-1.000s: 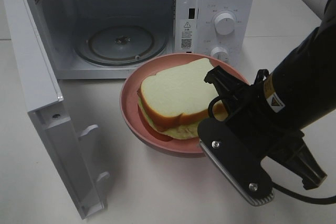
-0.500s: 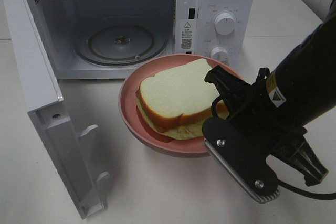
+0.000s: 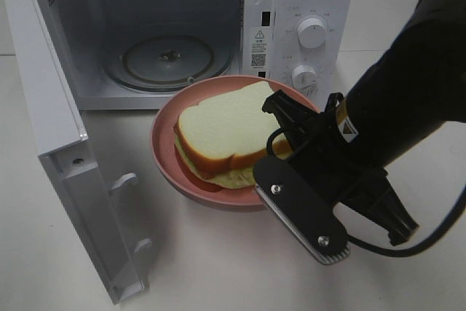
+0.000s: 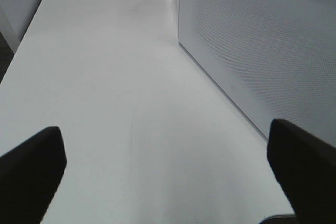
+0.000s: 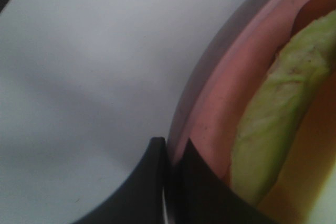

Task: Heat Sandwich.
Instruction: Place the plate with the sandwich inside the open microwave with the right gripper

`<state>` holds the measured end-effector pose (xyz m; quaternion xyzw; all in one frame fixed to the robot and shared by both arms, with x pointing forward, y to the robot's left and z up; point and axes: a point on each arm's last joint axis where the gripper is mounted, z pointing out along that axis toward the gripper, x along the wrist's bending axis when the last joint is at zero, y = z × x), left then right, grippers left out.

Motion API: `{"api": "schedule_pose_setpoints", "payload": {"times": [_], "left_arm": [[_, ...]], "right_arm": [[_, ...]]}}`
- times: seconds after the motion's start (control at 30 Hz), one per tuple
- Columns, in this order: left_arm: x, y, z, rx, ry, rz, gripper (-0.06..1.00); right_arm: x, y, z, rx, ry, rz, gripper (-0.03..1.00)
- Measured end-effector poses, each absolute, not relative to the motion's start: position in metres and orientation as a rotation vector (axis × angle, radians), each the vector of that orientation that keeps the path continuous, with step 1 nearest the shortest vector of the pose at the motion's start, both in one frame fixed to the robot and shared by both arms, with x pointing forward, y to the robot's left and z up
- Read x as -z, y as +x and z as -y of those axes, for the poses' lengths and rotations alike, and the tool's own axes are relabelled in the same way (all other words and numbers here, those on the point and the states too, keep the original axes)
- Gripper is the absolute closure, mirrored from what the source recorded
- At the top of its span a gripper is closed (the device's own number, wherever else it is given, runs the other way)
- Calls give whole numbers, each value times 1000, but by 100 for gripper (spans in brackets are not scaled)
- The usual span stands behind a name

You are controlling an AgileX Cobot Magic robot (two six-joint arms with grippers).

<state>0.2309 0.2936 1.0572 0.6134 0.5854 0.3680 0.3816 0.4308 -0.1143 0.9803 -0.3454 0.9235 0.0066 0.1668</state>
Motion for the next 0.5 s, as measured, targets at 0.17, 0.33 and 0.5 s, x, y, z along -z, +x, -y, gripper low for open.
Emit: {"api": "schedule_pose_setpoints", "payload": {"times": [0.17,0.33,0.5], "left_arm": [[-1057,231,-294,-939,1565,-1494,-5],[-1057,231,-294,-939,1565,-1494,-5],[-1057,231,-294,-939,1565,-1494,-5]], "right_arm": [[-980,440,105,-28,-980,-2619,94],[-976,453,91,-28,-981,-2621,94],[-972,463,80,-31,-976,-2629,94]]}}
